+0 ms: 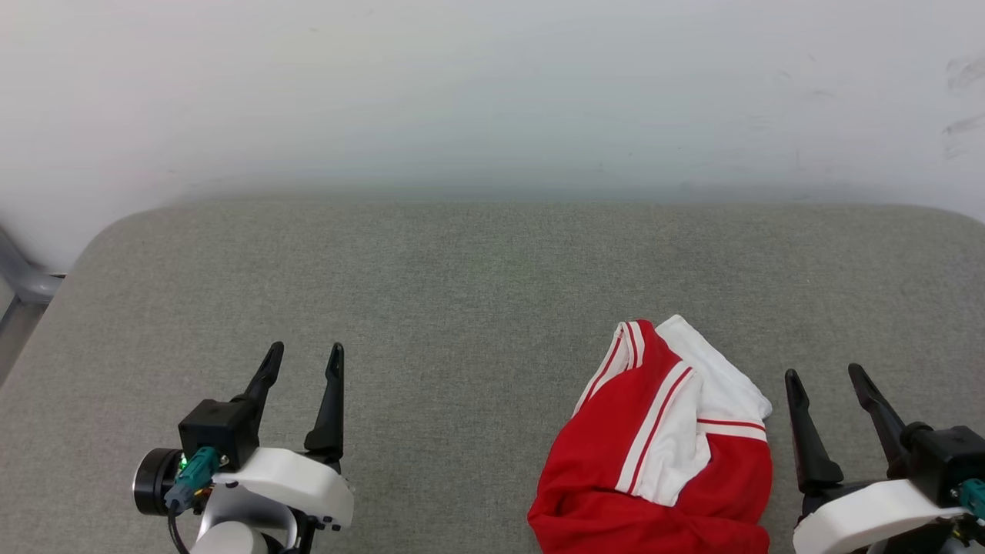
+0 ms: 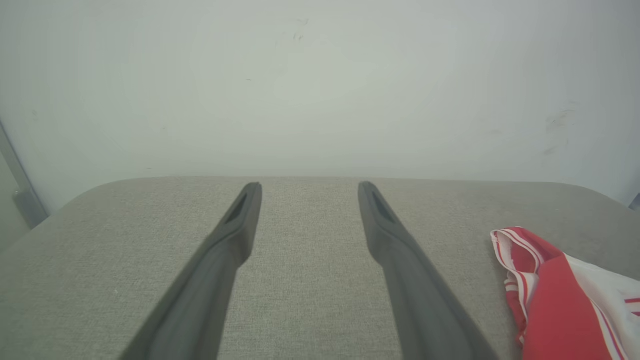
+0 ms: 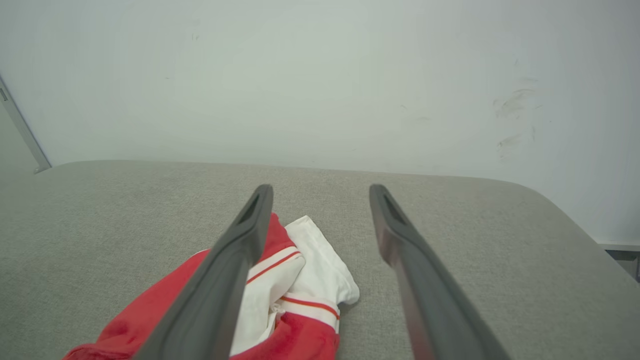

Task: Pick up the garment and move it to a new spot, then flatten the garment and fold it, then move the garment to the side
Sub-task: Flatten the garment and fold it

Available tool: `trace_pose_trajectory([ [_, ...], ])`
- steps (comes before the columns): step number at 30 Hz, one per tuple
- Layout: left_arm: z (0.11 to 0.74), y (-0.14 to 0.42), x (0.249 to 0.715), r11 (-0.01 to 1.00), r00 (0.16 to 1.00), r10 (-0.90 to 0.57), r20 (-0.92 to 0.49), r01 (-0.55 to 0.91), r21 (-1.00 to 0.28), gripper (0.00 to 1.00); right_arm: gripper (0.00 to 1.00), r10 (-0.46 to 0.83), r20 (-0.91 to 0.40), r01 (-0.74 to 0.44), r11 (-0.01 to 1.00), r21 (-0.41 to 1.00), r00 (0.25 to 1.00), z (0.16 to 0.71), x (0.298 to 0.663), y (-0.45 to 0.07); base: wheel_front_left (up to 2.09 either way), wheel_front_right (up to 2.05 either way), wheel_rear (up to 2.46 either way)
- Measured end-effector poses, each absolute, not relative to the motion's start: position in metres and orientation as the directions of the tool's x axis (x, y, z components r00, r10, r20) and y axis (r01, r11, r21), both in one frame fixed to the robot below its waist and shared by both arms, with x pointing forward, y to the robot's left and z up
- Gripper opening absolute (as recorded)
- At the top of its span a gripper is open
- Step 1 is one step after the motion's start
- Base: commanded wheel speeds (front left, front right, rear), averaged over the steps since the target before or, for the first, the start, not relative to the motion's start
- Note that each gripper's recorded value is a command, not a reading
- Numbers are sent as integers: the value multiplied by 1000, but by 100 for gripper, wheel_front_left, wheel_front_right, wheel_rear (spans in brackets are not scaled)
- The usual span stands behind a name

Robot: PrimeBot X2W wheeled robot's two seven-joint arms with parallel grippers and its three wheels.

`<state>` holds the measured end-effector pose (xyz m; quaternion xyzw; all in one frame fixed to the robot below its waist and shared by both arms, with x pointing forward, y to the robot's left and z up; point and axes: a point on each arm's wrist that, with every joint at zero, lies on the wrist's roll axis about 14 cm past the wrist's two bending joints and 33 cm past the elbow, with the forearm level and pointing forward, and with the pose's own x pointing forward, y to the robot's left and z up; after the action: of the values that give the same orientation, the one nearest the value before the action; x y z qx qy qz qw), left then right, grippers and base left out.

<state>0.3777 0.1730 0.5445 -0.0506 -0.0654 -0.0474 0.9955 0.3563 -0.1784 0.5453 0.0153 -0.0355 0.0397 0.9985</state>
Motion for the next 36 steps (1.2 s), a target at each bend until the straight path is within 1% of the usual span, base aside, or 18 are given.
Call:
trace_pose_trajectory([
  [16,540,168,378,987,986,-112,126,125,-99,100,100,84,66,-86,996,32,994,544,359,-176,0,0,0],
  [18,539,160,380,984,984,-140,114,152,-98,100,100,82,64,-84,996,31,995,543,360,-177,0,0,0],
  [22,544,126,385,960,965,-245,98,256,-116,100,100,84,51,-86,996,30,995,540,363,-177,0,0,0],
  [26,543,79,388,909,919,-391,55,395,-133,100,100,91,35,-92,995,26,995,536,367,-174,0,0,0],
  [29,537,43,387,854,865,-502,3,496,-155,100,100,91,25,-92,995,25,996,534,372,-174,0,0,0],
  [33,518,1,381,772,770,-630,-103,607,-187,100,100,80,7,-80,997,21,997,528,376,-178,0,0,0],
  [36,501,-26,371,708,682,-706,-191,673,-213,100,100,69,-2,-69,997,20,998,525,379,-182,0,0,0],
])
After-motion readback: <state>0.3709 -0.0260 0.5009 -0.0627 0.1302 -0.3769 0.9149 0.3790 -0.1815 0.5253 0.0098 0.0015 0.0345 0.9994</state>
